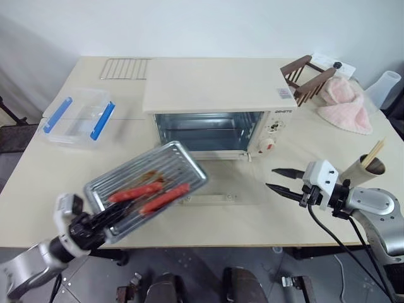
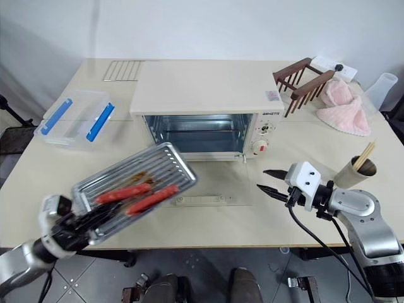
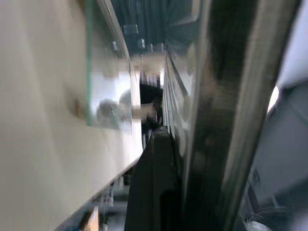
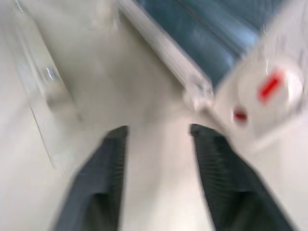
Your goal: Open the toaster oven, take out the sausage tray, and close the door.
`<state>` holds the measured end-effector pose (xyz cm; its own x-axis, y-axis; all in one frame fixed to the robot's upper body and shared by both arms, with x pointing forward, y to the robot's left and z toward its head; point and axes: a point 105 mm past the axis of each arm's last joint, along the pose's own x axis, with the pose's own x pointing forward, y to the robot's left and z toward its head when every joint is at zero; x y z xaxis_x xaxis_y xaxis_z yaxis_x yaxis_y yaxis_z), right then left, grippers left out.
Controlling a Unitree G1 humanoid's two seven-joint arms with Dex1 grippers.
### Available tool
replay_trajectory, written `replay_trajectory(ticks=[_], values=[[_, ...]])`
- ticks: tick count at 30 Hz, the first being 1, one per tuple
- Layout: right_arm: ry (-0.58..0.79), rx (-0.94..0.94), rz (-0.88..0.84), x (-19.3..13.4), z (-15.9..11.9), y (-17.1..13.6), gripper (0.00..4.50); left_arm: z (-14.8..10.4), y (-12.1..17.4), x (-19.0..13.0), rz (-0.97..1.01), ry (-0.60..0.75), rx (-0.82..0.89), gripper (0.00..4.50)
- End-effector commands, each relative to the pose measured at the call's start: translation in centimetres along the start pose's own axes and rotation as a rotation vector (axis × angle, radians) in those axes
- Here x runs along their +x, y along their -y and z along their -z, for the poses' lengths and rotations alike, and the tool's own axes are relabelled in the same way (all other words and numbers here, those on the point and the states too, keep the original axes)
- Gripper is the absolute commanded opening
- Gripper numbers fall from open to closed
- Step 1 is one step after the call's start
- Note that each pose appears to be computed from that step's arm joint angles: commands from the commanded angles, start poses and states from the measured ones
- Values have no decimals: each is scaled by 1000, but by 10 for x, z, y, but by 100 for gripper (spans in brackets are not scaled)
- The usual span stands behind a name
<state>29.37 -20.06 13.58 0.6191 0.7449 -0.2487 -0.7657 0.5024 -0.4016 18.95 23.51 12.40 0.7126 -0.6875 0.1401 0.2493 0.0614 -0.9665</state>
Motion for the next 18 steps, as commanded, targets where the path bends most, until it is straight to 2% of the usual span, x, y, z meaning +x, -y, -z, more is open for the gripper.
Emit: replay_trajectory(ticks=[1, 3, 9, 13, 18], values=[[12, 2, -10, 0, 5, 1, 72, 5, 10, -16, 20, 64, 25, 0], [6, 19, -8, 2, 11, 3, 4, 2, 7, -27, 11, 160, 29, 0], [-19, 68, -22, 11, 23, 5, 2, -4, 6, -35, 28, 355, 55, 0], [72, 106, -91, 19, 17, -4, 2, -18, 11, -29, 77, 528, 88, 0], [129, 158, -177, 25, 10, -15, 2, -41, 9, -23, 68, 679, 69, 0]])
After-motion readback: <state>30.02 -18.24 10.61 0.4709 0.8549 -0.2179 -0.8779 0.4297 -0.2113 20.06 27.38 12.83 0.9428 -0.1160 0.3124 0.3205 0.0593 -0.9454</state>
